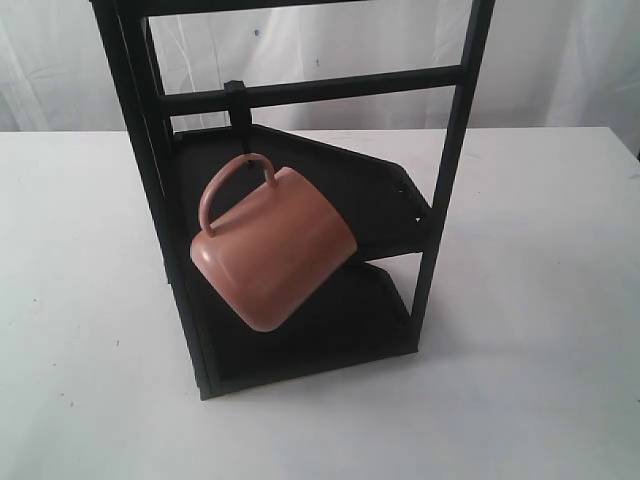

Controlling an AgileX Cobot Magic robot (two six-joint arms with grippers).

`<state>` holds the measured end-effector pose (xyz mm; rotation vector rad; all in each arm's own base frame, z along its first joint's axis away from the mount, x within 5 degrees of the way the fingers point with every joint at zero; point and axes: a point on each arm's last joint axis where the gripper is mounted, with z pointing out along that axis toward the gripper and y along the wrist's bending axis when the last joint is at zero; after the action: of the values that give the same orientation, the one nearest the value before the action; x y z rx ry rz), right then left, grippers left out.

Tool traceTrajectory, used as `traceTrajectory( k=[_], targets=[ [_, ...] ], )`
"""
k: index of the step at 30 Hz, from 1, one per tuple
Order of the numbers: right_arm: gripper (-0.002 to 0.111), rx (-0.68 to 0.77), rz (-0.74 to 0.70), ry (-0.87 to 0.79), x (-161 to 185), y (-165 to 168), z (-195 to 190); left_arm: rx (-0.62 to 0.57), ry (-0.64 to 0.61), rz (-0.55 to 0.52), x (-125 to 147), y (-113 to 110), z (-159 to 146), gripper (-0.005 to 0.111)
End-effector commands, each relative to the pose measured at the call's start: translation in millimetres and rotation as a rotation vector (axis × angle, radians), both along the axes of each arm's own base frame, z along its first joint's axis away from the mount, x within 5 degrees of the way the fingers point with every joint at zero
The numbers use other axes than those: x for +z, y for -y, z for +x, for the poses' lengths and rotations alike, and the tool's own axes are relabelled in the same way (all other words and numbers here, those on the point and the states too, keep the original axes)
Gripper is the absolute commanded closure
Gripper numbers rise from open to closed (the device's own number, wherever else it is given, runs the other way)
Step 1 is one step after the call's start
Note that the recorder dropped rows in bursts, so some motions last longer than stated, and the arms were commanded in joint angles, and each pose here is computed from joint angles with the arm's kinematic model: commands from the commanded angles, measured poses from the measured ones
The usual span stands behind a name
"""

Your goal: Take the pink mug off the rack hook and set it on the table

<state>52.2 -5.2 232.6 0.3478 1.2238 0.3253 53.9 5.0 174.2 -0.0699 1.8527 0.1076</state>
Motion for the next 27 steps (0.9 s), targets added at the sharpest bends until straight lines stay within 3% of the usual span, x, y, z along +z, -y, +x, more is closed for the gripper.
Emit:
traceTrajectory(
  k=[1, 7, 13, 16, 19, 24, 27],
  targets=[
    [0.108, 0.001, 0.018, 0.093, 7.8, 0.4, -3.1, -0.006, 0.005, -0.009, -0.6, 0.6, 0.0, 0.107],
    [0.108, -0.004, 0.014, 0.179, 14.9, 0.8, -6.5, -0.006, 0.005, -0.009, -0.6, 0.6, 0.0, 0.107],
    [0.108, -0.028, -0.012, 0.5, 38.2, 1.6, -24.1, -0.006, 0.005, -0.009, -0.6, 0.6, 0.0, 0.107],
    [0.108, -0.035, -0.02, 0.581, 48.2, 1.5, -30.6, -0.006, 0.005, -0.009, -0.6, 0.6, 0.0, 0.107],
    [0.108, -0.047, -0.043, 0.559, 57.8, 1.1, -31.6, -0.006, 0.005, -0.009, -0.6, 0.6, 0.0, 0.107],
    [0.108, -0.121, -0.201, 0.346, 55.0, 1.0, -16.7, -0.006, 0.005, -0.009, -0.6, 0.6, 0.0, 0.107],
    [0.108, -0.102, -0.158, 0.346, 59.8, 1.8, -9.5, -0.006, 0.005, -0.009, -0.6, 0.6, 0.0, 0.107]
  ],
)
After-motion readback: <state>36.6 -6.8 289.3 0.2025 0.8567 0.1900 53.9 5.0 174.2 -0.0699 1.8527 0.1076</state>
